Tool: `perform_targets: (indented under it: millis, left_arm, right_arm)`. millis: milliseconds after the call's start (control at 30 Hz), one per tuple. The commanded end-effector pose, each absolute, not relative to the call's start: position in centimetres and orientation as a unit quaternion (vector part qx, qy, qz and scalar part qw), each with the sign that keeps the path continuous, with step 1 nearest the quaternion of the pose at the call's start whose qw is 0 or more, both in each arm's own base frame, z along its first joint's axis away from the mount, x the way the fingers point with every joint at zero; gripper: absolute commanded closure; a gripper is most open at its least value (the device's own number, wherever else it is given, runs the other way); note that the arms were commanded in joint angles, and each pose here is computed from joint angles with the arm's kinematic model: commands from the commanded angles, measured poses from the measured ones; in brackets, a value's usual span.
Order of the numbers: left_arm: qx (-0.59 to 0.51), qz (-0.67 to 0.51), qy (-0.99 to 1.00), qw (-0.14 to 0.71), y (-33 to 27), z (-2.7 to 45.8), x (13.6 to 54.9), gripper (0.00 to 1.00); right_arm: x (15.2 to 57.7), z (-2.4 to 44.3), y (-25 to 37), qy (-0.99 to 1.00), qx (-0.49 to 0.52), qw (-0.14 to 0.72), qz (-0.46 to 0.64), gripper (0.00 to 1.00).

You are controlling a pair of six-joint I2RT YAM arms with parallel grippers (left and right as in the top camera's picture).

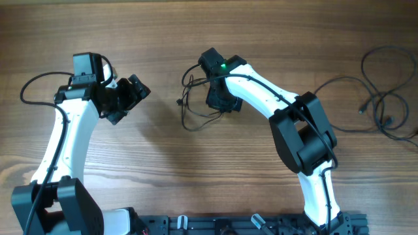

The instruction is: Untangle cables

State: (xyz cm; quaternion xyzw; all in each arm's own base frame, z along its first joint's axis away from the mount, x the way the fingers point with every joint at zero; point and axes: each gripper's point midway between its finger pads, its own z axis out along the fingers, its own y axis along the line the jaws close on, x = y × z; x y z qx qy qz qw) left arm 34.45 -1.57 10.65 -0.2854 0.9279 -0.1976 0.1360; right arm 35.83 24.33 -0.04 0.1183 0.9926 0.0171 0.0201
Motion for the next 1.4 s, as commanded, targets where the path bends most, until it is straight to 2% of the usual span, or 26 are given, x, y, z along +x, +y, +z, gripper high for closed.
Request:
perform_targets:
  millis: [0, 200, 433, 633, 767, 1033, 1067, 1133, 1200, 1367]
  left_arm:
    - [-0.292, -0.193, 0.927, 0.133, -1.4, 10.4, 34.4, 0.08]
    - [-0.292, -0.193, 0.927, 0.133, -1.4, 10.4, 34.4, 0.07]
    - [-0.292, -0.193, 0.927, 0.133, -1.4, 10.4, 34.4, 0.07]
    - [-0.292, -0.193, 0.927, 0.133, -1.4, 10.4, 34.4, 0.07]
    - [-0.292, -0.193, 0.927, 0.133, -1.4, 10.4, 34.4, 0.08]
    - [-0.293, -0.193, 0.927, 0.132, -1.4, 10.4, 34.4, 0.08]
    - [-0.293, -0.193, 0.927, 0.131, -1.4, 10.4, 34.3, 0.08]
    - [-0.293, -0.193, 0.927, 0.132, -1.4, 10.4, 34.3, 0.08]
    - [-0.293, -0.193, 0.927, 0.132, -1.4, 10.4, 34.3, 0.08]
    - [-0.293, -0.193, 0.927, 0.131, -1.4, 10.4, 34.3, 0.08]
  right_arm:
    - [35.5, -0.9, 24.2, 0.996, 0.086, 0.011, 0.01, 0.96]
    - [37.0, 1.9, 22.7, 0.997, 0.072, 0.038, 0.017, 0.96]
    - [40.6, 11.0, 17.2, 0.988, 0.053, 0.134, 0.047, 0.96]
    - [42.0, 19.8, 5.6, 0.966, 0.11, 0.234, 0.018, 0.96]
    - [41.3, 23.2, -3.3, 0.942, 0.194, 0.275, -0.011, 0.96]
    - [37.5, 23.2, -16.2, 0.886, 0.381, 0.265, -0.023, 0.96]
    - [37.5, 23.2, -16.3, 0.883, 0.387, 0.265, 0.0, 0.96]
    - [38.5, 23.7, -14.5, 0.897, 0.338, 0.275, 0.075, 0.96]
    - [39.6, 24.5, -11.1, 0.914, 0.245, 0.288, 0.149, 0.96]
    - [40.0, 24.4, -5.3, 0.936, 0.129, 0.273, 0.181, 0.96]
